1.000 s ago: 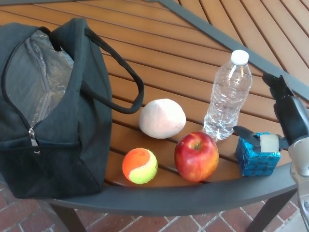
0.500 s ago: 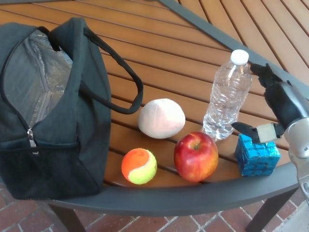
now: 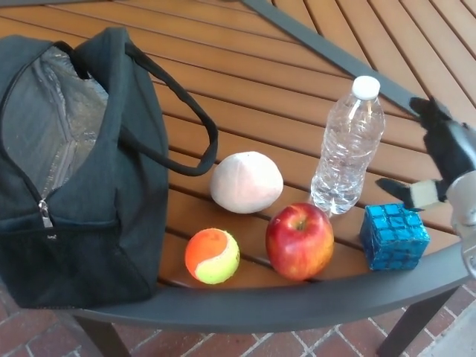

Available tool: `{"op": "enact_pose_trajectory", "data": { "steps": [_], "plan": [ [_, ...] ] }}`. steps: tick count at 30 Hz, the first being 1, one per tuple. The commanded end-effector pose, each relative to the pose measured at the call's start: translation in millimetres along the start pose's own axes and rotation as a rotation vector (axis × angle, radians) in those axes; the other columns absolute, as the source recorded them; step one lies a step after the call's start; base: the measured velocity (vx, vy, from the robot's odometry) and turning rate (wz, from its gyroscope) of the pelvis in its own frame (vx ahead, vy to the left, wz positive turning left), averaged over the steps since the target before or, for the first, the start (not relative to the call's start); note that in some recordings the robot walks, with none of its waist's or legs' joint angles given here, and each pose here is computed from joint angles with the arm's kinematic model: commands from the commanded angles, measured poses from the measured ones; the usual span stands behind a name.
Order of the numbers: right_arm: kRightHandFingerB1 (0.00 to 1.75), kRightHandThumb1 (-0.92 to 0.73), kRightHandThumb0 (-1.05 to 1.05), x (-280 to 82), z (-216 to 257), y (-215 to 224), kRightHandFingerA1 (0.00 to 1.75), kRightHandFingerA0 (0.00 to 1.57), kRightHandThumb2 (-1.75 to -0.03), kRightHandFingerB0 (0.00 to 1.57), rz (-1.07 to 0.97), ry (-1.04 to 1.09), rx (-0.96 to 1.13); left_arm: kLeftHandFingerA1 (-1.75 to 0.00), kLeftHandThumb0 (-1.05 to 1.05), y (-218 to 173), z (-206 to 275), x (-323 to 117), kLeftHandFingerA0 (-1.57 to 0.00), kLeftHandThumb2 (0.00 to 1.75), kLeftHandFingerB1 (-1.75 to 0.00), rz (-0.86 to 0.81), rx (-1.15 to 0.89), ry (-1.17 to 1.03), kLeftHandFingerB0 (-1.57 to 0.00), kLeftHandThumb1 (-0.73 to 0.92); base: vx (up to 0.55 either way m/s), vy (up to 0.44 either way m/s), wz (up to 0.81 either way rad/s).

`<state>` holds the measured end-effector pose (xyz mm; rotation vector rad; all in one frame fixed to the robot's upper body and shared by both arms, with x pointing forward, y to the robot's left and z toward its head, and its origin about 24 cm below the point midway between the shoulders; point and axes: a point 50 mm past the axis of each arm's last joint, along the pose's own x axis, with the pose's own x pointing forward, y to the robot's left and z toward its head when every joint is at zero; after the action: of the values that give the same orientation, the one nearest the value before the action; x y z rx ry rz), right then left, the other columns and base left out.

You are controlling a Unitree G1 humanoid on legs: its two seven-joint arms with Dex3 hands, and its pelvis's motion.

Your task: Pick up a rubric cube, an apple, a tennis ball, a soft toy, a bottle from the table and put it into the lunch box one by one

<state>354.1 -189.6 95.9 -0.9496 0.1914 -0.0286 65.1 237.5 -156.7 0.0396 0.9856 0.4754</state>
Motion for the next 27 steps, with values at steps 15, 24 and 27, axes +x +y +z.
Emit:
{"op": "enact_pose_trajectory", "data": {
  "steps": [15, 24, 27],
  "plan": [
    [0.46, -0.42, -0.69, -5, 71, 23, 0.56, 0.04, -0.80, 0.05, 0.051, -0.266, 0.065, -0.95, -0.09, 0, 4, -1, -0.98, 0.91, -0.86, -0.026, 0.015, -0.061, -0.97, 0.59, 0.00, 0.000, 0.00],
    [0.44, -0.43, -0.72, 1, 46, 28, 0.52, 0.04, -0.81, 0.07, 0.045, -0.158, 0.066, -0.91, -0.10, 1, -2, -3, -0.99, 0.89, -0.87, -0.044, 0.019, -0.051, -0.96, 0.61, 0.00, 0.000, 0.00],
    [0.45, -0.43, -0.72, 3, 38, 29, 0.52, 0.03, -0.81, 0.07, 0.028, -0.131, 0.057, -0.91, -0.10, 0, -4, -4, -1.01, 0.89, -0.87, -0.052, 0.030, -0.044, -0.97, 0.60, 0.00, 0.000, 0.00]
  ]
}}
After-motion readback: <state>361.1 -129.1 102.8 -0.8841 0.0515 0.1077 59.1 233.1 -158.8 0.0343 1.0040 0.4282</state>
